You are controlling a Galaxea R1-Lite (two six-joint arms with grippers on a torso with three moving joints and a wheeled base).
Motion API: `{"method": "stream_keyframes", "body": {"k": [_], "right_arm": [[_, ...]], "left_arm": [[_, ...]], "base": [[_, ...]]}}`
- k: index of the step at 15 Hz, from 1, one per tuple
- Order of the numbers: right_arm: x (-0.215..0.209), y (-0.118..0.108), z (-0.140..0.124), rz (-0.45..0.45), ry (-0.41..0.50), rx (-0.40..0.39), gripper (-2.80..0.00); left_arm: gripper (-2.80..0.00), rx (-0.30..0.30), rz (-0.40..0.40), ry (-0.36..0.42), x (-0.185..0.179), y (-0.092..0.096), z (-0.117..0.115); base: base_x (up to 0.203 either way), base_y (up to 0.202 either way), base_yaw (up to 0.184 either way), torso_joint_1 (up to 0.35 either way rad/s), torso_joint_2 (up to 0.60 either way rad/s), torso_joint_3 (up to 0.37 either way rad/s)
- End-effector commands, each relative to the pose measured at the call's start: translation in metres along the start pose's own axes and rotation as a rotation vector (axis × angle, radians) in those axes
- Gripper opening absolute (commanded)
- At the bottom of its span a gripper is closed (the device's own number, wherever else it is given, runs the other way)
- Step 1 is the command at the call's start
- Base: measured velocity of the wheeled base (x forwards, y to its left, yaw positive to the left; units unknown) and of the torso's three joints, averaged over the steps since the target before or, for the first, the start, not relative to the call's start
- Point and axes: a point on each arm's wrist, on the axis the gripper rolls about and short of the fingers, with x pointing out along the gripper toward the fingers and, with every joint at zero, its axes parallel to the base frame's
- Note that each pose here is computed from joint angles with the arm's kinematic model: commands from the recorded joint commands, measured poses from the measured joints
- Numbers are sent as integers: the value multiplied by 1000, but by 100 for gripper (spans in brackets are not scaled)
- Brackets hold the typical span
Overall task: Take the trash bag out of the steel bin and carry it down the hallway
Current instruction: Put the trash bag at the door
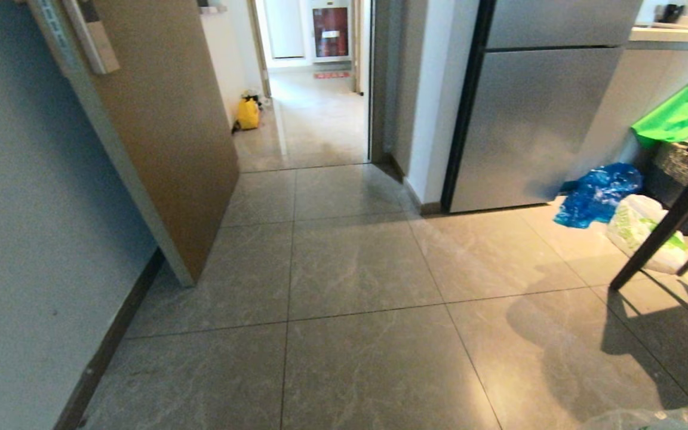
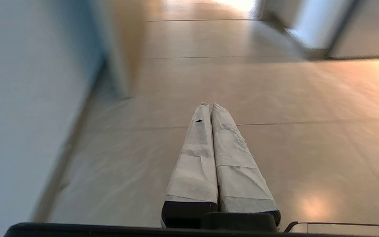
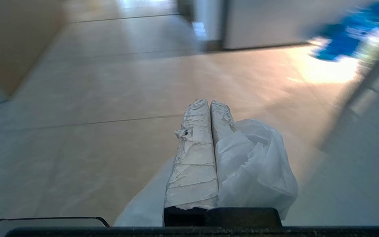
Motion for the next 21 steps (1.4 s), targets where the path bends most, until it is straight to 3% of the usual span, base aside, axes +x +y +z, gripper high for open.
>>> {"method": "stream_keyframes", "body": {"k": [1, 17, 21], "right_arm": [[0, 0, 0, 0, -2, -1, -280], [0, 0, 0, 0, 0, -2, -280], [0, 0, 0, 0, -2, -1, -280]], "left_arm": [[-280, 0, 0, -1, 0, 0, 0], [-280, 0, 0, -1, 0, 0, 0], [-280, 0, 0, -1, 0, 0, 0]], "base": [[-1, 12, -181, -1, 5, -1], [0, 1, -15, 0, 0, 0], [3, -11, 171, 3, 2, 5]]}}
